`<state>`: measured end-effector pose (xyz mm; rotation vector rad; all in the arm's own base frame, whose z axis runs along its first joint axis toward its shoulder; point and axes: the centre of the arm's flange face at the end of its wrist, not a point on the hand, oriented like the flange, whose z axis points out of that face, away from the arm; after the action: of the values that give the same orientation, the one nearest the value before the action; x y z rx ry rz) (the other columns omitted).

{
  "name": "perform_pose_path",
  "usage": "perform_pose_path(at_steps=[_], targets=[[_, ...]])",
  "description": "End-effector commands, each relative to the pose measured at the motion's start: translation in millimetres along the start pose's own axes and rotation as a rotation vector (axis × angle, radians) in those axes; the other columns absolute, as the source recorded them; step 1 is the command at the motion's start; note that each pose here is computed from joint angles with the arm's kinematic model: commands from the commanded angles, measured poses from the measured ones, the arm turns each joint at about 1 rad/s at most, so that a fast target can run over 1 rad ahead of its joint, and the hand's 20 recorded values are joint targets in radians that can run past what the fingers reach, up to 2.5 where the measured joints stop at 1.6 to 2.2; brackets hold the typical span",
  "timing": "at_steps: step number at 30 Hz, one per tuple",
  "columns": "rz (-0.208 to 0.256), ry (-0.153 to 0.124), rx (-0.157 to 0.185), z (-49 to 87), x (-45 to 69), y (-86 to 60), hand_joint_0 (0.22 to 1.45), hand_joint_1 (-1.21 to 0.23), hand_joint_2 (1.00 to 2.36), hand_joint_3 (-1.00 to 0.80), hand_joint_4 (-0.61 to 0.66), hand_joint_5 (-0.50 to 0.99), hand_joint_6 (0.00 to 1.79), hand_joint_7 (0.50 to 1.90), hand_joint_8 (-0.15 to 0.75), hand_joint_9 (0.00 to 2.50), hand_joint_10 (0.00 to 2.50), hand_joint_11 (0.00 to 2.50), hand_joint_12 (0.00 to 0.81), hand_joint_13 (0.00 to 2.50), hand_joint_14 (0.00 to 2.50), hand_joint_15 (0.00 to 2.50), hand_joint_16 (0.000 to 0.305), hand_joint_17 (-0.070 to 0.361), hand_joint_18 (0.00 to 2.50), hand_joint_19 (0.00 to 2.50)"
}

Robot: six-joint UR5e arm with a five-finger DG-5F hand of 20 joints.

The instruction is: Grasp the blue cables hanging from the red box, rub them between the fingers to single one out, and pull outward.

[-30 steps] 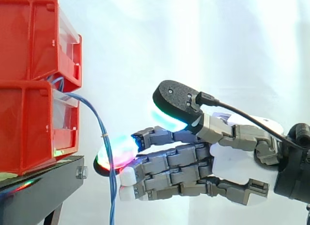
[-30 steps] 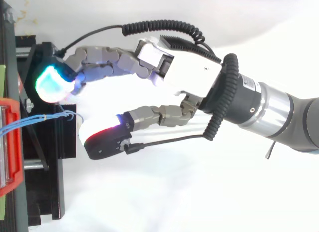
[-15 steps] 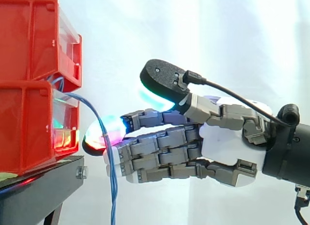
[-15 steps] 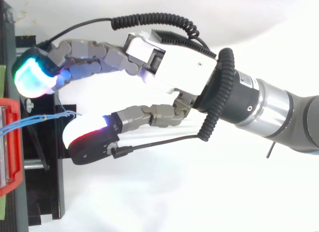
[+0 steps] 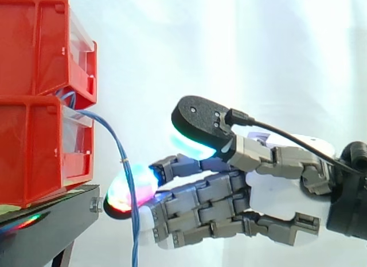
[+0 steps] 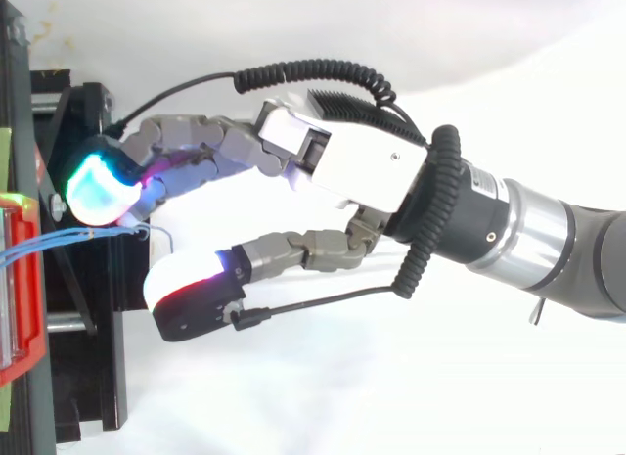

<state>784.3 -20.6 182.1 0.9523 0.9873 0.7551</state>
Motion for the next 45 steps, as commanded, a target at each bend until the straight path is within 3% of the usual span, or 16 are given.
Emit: perform_pose_path(at_steps=[1,6,7,10,12,15,22,29,36,41,45], targets=[[0.004,0.002,0.005,-7.3,6.0,-3.6,0.52,-0.6,1.0,-0.48,0.27,-0.15,0.5,0.82,0.247,0.8,0.01,0.41,0.337,0.67,0.02,0.41,0.046,0.104,0.45,0.34],[0.014,0.004,-0.004,-7.9,19.4,-20.3,0.53,-0.59,1.0,-0.48,0.27,-0.15,0.5,0.82,0.247,0.81,0.01,0.41,0.335,0.68,0.02,0.41,0.045,0.102,0.45,0.35],[0.016,0.003,-0.002,-8.4,24.0,-29.7,0.53,-0.59,1.0,-0.48,0.27,-0.15,0.5,0.82,0.247,0.82,0.01,0.41,0.335,0.68,0.02,0.41,0.045,0.102,0.45,0.34],[0.068,-0.006,-0.026,-0.4,37.7,-44.5,0.53,-0.59,1.0,-0.48,0.27,-0.15,0.5,0.82,0.245,0.83,0.01,0.42,0.334,0.68,0.02,0.41,0.045,0.101,0.45,0.35],[0.093,-0.007,-0.033,4.6,41.0,-44.3,0.54,-0.58,1.0,-0.48,0.27,-0.15,0.5,0.81,0.242,0.85,0.01,0.42,0.33,0.7,0.02,0.41,0.044,0.099,0.47,0.36],[0.095,-0.005,-0.036,7.3,41.7,-41.7,0.54,-0.58,1.0,-0.47,0.27,-0.15,0.5,0.81,0.241,0.88,0.01,0.43,0.325,0.72,0.02,0.41,0.043,0.098,0.49,0.36],[0.102,-0.002,-0.04,6.4,44.0,-40.8,0.56,-0.57,1.0,-0.46,0.28,-0.14,0.5,0.82,0.246,0.98,0.02,0.5,0.319,0.79,0.02,0.44,0.041,0.092,0.54,0.38],[0.146,0.006,-0.043,5.2,49.0,-36.7,0.57,-0.57,1.0,-0.45,0.28,-0.14,0.5,0.84,0.243,1.05,0.02,0.58,0.319,0.83,0.02,0.47,0.04,0.091,0.56,0.39],[0.186,0.009,-0.041,4.5,50.1,-36.5,0.58,-0.57,1.0,-0.44,0.3,-0.12,0.5,0.94,0.242,1.11,0.02,0.69,0.323,0.86,0.02,0.51,0.04,0.09,0.58,0.42],[0.233,0.017,-0.051,6.3,48.8,-27.2,0.58,-0.57,1.01,-0.44,0.29,-0.11,0.5,1.0,0.236,1.12,0.02,0.73,0.323,0.87,0.02,0.53,0.041,0.091,0.6,0.44],[0.227,0.036,-0.035,6.4,44.9,-20.2,0.59,-0.57,1.01,-0.44,0.28,-0.1,0.5,1.05,0.239,1.12,0.02,0.77,0.326,0.87,0.02,0.54,0.041,0.092,0.6,0.45]])
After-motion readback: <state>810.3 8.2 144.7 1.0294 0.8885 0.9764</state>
